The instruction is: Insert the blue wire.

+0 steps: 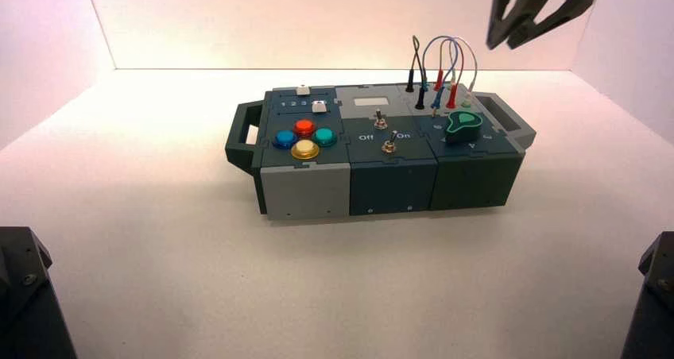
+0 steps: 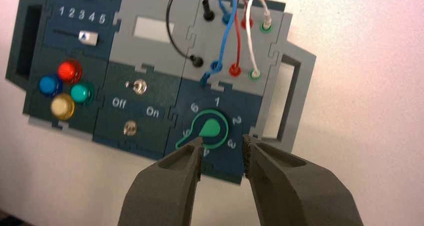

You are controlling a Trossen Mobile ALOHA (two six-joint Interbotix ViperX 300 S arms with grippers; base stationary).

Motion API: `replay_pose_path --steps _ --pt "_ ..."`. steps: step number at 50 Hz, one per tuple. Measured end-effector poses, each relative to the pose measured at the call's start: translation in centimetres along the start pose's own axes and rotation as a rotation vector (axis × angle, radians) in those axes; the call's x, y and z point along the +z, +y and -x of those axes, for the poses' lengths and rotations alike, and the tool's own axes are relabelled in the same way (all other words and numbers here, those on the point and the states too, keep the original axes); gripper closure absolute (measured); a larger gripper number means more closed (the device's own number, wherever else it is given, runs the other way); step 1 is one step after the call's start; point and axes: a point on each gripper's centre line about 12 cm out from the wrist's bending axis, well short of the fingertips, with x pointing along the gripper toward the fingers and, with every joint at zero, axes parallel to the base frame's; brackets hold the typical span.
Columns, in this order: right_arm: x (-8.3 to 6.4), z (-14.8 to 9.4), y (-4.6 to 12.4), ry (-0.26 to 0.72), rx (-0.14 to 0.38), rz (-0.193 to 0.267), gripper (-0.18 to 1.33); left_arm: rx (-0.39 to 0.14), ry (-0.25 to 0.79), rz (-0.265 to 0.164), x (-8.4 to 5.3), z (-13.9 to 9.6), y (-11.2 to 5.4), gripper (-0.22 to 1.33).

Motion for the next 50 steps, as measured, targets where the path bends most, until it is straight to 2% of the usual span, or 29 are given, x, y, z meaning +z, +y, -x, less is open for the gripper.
replay_pose_path --steps 10,19,26,50 --pt "0.3 -1.3 0.1 0.036 0.013 -0.019 0.26 -0.028 0.047 0.014 -0.2 -0.7 -0.1 1.27" --pt "0.3 -2.7 0.2 0.078 0.020 -0.031 0.25 -0.045 0.069 0.009 -0.3 -1.2 -0.3 1.28" --pt "0.4 -3.5 0.5 0.093 0.027 -0.034 0.25 -0.048 0.075 0.009 -0.3 -1.4 -0.4 1.28" --pt "2.2 -6.0 0.9 0.106 0.035 -0.046 0.25 -0.042 0.069 0.008 -0.3 -1.4 -0.3 1.28"
